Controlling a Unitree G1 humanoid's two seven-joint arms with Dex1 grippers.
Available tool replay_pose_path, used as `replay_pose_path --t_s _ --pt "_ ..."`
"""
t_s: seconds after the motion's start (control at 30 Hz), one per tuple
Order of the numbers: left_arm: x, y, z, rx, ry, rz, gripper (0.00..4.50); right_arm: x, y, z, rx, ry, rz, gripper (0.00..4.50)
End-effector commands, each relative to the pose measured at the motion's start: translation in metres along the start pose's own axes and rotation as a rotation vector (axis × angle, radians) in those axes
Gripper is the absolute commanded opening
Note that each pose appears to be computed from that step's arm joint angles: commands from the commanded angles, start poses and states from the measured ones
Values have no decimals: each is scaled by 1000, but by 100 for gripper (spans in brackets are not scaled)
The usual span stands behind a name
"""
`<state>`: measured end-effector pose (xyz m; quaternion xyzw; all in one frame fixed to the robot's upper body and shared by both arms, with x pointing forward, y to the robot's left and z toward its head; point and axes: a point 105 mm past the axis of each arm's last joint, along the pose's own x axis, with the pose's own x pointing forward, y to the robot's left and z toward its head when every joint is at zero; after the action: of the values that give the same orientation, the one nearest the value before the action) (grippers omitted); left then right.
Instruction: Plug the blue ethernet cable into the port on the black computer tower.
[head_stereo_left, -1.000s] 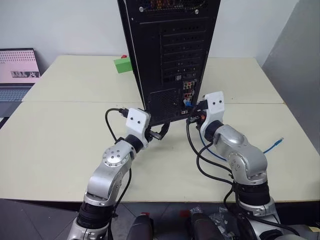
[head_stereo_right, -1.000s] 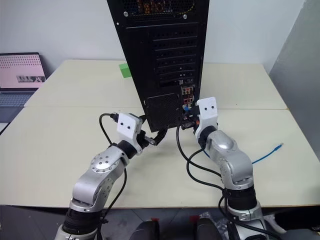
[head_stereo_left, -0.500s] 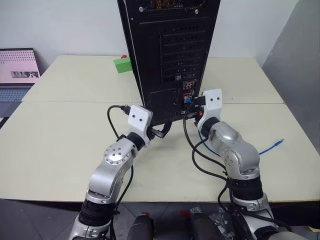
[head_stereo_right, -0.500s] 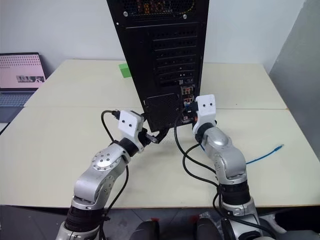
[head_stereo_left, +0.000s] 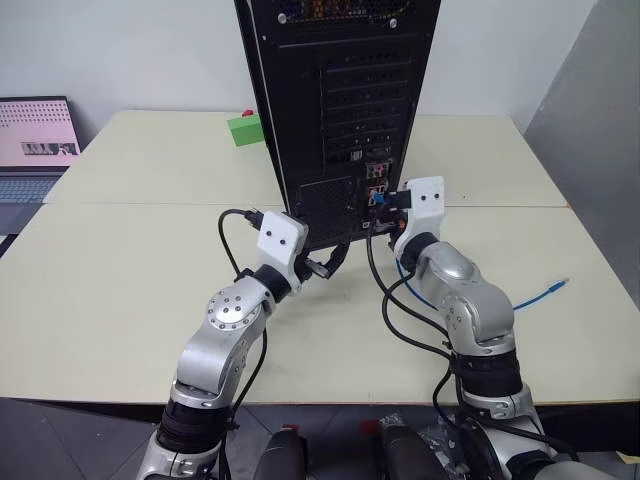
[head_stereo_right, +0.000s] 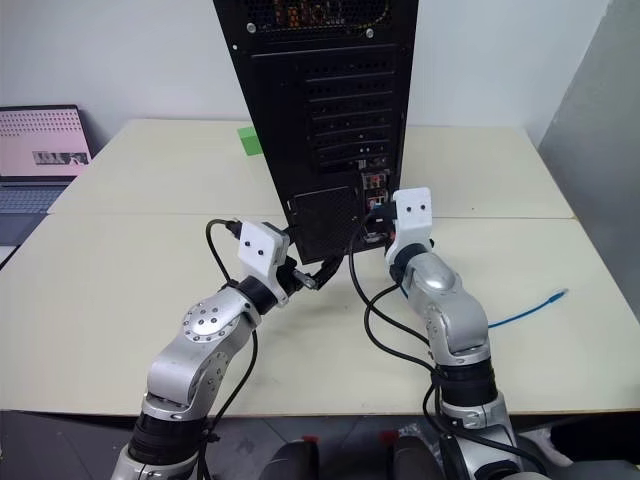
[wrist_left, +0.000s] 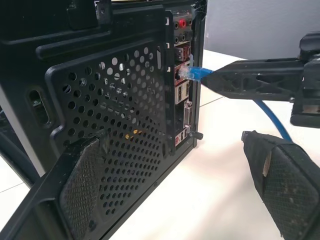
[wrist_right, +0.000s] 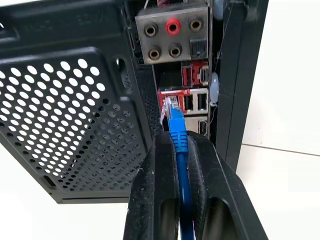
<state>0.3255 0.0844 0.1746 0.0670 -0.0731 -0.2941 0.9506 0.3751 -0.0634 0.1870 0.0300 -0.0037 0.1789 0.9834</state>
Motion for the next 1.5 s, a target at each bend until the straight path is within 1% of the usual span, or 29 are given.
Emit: replay_pose_path --t_s 0.03,0.6,1.07,1.5 --pt "-3 -2 15 35 -57 -4 450 0 5 19 -8 -77 13 0" --pt "-4 -1 13 42 -50 -2 450 5 7 19 -14 -79 21 0" --pt "-3 -2 13 44 -49 -4 450 7 12 28 -56 -104 50 0" --pt "-3 -1 11 47 -46 0 450 11 16 19 -61 -53 36 0"
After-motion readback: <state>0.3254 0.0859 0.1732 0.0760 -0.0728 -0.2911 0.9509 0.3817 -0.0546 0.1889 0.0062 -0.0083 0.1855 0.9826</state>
